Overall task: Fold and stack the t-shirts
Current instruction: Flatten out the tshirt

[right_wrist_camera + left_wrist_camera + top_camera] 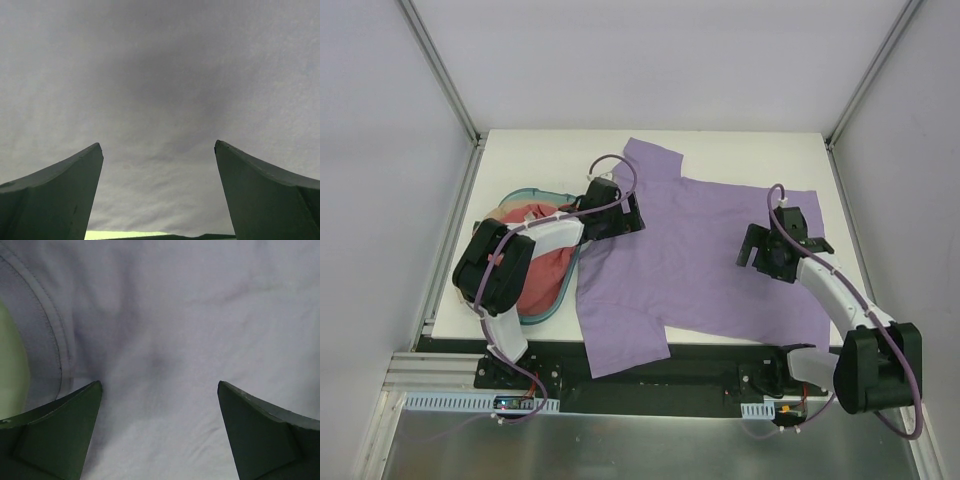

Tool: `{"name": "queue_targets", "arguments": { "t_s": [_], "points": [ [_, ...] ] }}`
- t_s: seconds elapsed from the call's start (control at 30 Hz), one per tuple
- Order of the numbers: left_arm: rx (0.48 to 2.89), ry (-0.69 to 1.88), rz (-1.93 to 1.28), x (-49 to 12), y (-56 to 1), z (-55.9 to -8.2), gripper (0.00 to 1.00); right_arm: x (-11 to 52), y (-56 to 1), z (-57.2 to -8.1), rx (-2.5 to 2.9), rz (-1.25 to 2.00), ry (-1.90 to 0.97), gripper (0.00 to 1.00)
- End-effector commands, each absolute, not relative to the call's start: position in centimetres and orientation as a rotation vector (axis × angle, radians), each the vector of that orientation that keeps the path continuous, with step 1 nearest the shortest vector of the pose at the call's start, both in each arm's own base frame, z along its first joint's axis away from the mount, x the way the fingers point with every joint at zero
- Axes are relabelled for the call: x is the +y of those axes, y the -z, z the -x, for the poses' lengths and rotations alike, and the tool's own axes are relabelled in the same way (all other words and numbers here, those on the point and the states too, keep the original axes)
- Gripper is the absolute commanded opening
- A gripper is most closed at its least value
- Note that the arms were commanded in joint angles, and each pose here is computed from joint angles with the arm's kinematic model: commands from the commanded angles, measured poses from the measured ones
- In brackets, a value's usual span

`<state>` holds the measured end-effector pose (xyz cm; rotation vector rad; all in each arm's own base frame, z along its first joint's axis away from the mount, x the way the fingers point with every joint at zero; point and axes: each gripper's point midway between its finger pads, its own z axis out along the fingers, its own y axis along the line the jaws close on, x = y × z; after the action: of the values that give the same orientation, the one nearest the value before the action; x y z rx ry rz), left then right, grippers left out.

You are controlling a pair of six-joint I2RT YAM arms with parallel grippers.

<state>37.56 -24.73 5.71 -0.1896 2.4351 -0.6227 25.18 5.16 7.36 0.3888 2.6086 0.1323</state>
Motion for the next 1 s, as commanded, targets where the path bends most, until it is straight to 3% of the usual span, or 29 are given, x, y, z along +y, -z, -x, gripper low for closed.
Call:
{"name": "queue_targets", "arguments": {
  "t_s": [0.0,0.23,0.63,0.97],
  "points": [
    [2.432,0.431,0.275,-22.4,-4.2,-39.5,0.99,4.0,-7.7,-26.9,2.571,-0.386,-0.051,0.96],
    [2.479,0.232,0.342,-18.7,-2.6,-40.3,0.99,2.4,-7.0,-29.9,2.6,-0.472,0.027,0.96],
    [2.615,0.206,0.41,-15.8,-0.3,-39.7,0.99,-1.8,-6.6,-36.7,2.631,-0.719,0.02,0.96],
    [2.654,0.292,0.492,-14.9,0.0,-39.9,0.99,-2.0,-3.1,-40.8,2.844,-0.684,-0.01,0.97]
  ]
}}
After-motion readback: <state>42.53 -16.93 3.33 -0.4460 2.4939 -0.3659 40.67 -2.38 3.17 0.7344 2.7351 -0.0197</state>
